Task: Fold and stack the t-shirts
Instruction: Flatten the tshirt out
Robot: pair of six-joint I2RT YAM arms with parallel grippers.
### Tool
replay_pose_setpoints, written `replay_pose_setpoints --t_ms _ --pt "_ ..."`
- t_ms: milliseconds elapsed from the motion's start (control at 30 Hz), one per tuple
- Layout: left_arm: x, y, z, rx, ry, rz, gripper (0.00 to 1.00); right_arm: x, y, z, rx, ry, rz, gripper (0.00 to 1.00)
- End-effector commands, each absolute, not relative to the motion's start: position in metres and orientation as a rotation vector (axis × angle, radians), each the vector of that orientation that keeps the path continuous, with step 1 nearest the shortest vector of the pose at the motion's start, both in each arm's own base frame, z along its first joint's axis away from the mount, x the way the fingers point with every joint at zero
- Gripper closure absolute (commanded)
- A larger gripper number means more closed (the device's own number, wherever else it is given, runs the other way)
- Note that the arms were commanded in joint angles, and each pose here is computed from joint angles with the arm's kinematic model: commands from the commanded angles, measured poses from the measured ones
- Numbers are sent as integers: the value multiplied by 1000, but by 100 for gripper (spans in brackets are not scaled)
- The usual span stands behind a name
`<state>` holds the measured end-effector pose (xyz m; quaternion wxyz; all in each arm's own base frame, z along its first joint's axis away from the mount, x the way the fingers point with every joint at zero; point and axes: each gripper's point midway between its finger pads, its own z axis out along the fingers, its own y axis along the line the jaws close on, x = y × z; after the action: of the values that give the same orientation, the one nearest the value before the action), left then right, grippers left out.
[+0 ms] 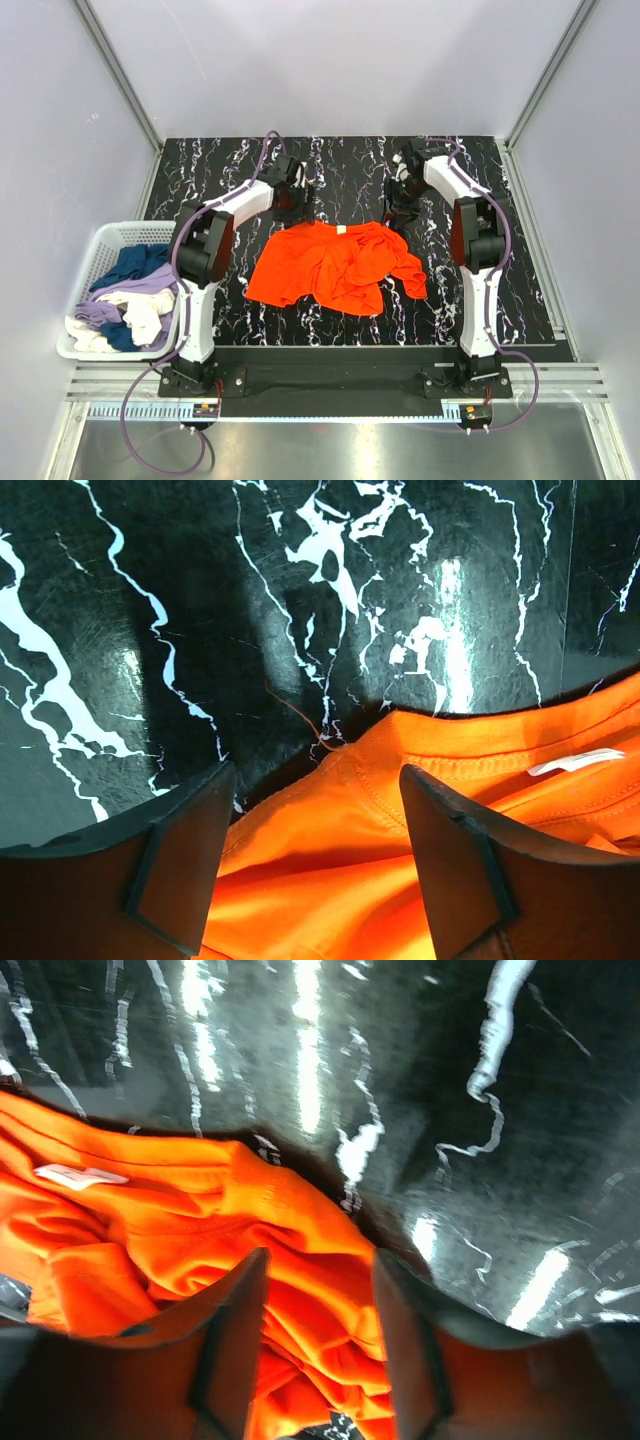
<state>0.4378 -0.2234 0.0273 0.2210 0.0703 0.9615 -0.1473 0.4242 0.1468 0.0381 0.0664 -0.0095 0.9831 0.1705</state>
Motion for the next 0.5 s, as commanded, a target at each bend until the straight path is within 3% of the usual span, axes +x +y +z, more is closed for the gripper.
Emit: replay_pose_setpoints --t_ms 0,167,333,367,467 --pt "432 -233 18 178 2691 -484 31 431 170 45 -124 2904 593 49" --pt "432 -239 21 178 2681 -519 52 428 194 34 -178 2929 599 58" --pt "428 -247 27 158 2660 -567 62 429 210 26 -234 2911 573 60" --pt "427 -248 27 154 2659 -576 64 430 210 25 -228 2917 579 63" --pt "425 -248 30 131 2661 -581 89 434 212 26 -213 2919 568 90"
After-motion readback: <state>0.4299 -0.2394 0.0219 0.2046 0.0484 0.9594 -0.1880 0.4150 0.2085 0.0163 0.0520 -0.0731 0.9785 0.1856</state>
